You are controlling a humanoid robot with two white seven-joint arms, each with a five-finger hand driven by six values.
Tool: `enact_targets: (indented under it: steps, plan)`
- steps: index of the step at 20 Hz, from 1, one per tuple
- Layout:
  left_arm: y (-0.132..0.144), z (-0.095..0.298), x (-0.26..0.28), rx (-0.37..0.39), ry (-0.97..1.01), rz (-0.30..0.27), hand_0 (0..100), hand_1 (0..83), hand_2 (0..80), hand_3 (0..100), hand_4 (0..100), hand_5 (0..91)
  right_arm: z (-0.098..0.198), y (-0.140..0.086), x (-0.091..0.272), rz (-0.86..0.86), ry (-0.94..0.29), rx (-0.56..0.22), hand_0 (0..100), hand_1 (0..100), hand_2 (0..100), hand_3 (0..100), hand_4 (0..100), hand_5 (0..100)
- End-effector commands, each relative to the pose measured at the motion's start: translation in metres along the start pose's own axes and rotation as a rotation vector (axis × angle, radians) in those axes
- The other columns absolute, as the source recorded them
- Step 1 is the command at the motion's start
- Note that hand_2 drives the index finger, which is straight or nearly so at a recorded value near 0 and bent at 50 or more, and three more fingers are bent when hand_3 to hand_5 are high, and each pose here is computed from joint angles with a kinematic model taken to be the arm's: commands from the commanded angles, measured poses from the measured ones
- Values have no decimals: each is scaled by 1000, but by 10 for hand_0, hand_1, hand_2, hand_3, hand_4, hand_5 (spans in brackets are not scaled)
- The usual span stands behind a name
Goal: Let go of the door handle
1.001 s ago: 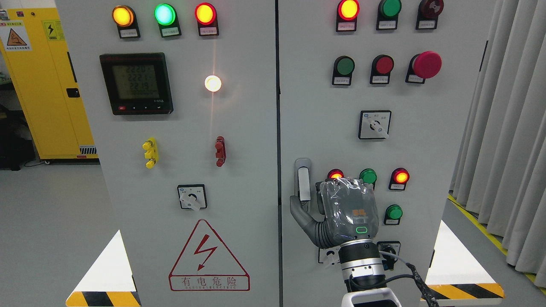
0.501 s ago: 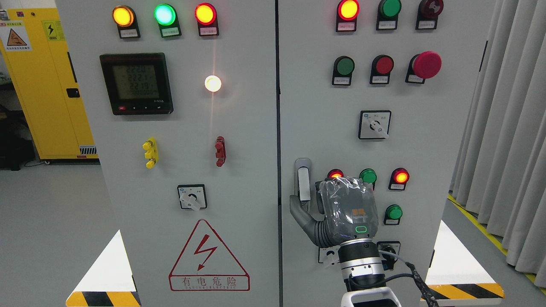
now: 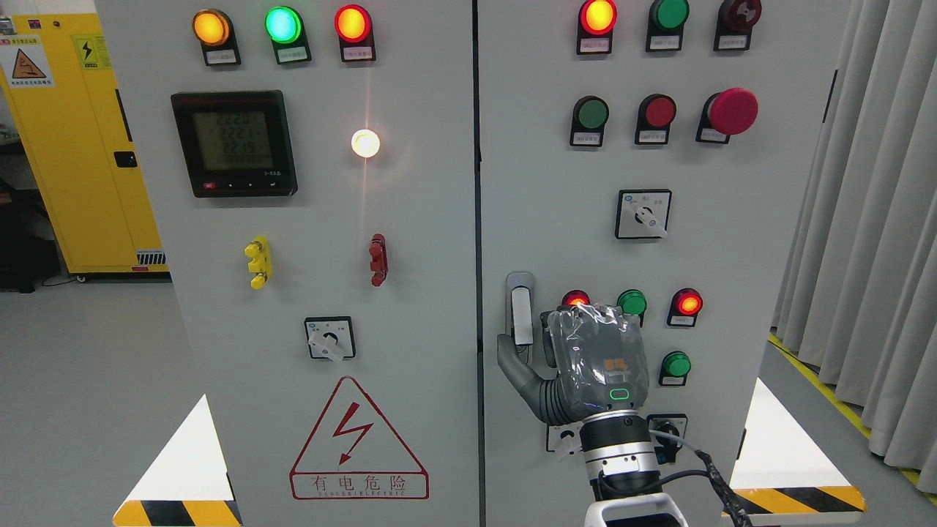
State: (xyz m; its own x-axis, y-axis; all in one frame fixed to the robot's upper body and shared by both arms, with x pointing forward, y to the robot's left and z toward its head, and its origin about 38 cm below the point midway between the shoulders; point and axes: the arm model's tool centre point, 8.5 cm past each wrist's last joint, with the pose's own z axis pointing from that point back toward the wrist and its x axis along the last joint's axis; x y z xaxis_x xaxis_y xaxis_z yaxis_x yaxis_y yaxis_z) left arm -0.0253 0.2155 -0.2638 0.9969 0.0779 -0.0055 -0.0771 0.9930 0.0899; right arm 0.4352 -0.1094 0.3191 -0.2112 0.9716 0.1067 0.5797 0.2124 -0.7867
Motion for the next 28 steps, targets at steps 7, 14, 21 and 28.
enact_targets:
  steps: [7,14,21,28]
  plan:
    - [-1,0,5,-2,-15,2,120,556,0,0,0,0,1,-1,-1,0,6,-5,447,312,1000,1000,1000,1000]
    - [-1,0,5,-2,-15,2,120,556,0,0,0,0,1,-1,-2,-2,9,-6,478,308,1000,1000,1000,1000]
    - [-1,0,5,-2,-15,2,120,556,0,0,0,0,1,-2,-3,-2,10,-7,570,291,1000,1000,1000,1000]
    - [-2,0,5,-3,-15,2,120,556,0,0,0,0,1,-2,-4,-1,12,-7,614,292,1000,1000,1000,1000]
